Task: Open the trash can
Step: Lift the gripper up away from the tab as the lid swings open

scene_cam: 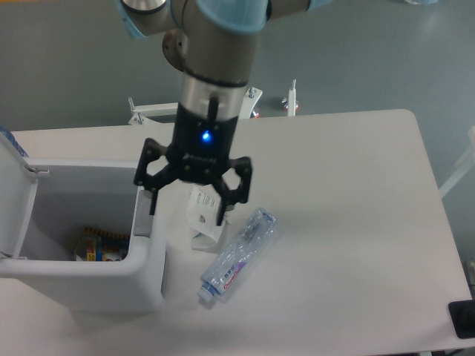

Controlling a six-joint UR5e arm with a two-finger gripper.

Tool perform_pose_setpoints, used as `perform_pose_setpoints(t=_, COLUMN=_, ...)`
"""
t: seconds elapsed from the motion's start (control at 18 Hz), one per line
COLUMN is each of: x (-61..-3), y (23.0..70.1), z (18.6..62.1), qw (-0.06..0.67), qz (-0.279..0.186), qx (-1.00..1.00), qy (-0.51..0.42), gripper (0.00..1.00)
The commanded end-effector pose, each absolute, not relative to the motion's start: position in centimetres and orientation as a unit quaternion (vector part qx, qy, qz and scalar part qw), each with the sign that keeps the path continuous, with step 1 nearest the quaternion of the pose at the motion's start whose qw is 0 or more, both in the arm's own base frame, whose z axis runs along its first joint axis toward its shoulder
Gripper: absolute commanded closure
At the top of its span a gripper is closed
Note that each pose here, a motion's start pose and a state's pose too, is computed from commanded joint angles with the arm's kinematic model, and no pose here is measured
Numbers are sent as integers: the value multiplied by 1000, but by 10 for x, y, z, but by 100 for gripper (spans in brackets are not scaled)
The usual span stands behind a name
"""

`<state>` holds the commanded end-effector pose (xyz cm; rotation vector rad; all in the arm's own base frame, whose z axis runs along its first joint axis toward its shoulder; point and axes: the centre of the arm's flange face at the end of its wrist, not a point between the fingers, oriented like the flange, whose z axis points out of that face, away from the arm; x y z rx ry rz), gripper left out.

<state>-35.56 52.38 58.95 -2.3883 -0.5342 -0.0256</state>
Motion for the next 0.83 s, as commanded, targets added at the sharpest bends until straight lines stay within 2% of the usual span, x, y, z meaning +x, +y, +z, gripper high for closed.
perform_pose_setpoints(t=0.11, x=-365, y=515, z=594, qw=337, qz=15, qx=-923, qy=-186, gripper=0)
perform_pose_setpoints(t=0.28, x=-379, y=498, z=587, qw=275, qz=106, qx=-944, qy=-150, gripper=0)
perform_pose_setpoints(t=0.39, x=-383, y=492, z=581, qw=243, qz=141, qx=-950, qy=-133, gripper=0)
perform_pose_setpoints(t=0.83, x=-398, y=468, z=564, qw=206, qz=161, qx=-961, qy=-89, gripper=0)
